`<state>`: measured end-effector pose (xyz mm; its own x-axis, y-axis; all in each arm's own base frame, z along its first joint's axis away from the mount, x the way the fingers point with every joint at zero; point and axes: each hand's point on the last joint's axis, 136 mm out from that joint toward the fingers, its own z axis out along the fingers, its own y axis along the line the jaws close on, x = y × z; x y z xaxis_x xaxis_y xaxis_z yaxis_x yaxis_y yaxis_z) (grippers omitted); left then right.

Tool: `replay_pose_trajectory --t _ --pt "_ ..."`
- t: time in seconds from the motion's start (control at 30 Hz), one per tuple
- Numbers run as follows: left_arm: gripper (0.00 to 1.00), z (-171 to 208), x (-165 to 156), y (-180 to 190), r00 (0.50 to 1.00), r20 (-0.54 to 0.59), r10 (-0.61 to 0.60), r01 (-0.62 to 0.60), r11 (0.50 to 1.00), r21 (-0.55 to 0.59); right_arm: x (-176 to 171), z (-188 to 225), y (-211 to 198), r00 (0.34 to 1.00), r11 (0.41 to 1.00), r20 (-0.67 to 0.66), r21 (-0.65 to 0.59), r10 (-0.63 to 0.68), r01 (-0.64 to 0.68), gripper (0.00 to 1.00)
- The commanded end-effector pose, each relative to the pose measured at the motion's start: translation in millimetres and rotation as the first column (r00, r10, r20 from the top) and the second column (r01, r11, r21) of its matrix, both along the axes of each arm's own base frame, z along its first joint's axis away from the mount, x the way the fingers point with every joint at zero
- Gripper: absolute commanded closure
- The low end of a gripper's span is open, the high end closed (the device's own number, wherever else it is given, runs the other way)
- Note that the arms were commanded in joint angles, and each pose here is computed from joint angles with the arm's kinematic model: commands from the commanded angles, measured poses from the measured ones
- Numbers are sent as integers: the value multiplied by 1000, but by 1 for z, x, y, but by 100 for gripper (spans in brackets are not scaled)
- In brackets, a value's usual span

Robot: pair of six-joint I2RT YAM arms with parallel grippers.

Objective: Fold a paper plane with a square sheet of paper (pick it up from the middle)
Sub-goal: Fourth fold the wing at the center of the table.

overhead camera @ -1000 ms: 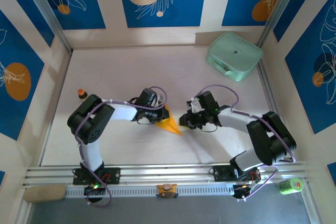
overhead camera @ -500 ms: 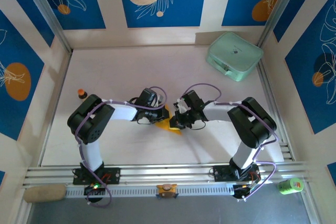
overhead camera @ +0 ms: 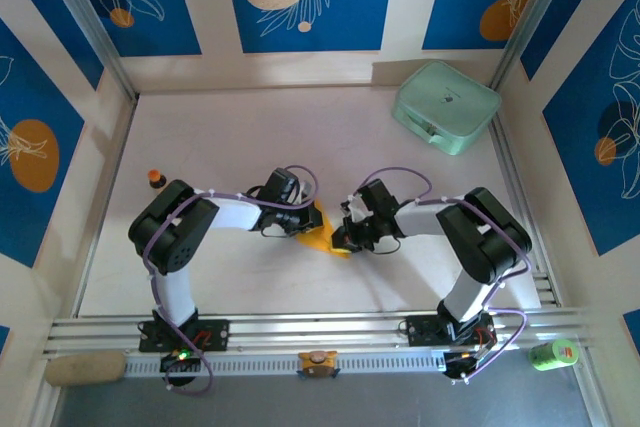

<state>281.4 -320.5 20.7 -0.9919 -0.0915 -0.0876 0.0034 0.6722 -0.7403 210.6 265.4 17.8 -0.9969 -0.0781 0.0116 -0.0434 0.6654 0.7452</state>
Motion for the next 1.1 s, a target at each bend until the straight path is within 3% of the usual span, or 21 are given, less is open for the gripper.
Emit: replay_pose_trajectory --t 0.0,0.13,0.37,0.53,0.77,1.07 --pt "97 -22 -5 14 999 -46 14 -12 998 59 -11 14 -2 999 1000 -29 22 18 -17 99" --pt "98 -23 -5 14 999 -47 18 -15 998 58 -16 15 -4 999 999 -30 19 31 -31 99" --pt "98 -23 -6 15 999 -48 17 -14 998 57 -37 -27 -29 989 994 -137 -101 -51 37 99" --pt "98 -25 -5 16 999 -50 19 -16 998 55 -43 -19 -26 988 998 -145 -40 -52 47 99" --pt "98 -22 -5 10 998 -32 -46 47 998 30 -10 35 -17 997 995 -15 65 -80 81 99" --pt "98 -19 -5 5 996 -25 -87 87 996 -1 15 29 7 999 997 -22 59 -48 49 100"
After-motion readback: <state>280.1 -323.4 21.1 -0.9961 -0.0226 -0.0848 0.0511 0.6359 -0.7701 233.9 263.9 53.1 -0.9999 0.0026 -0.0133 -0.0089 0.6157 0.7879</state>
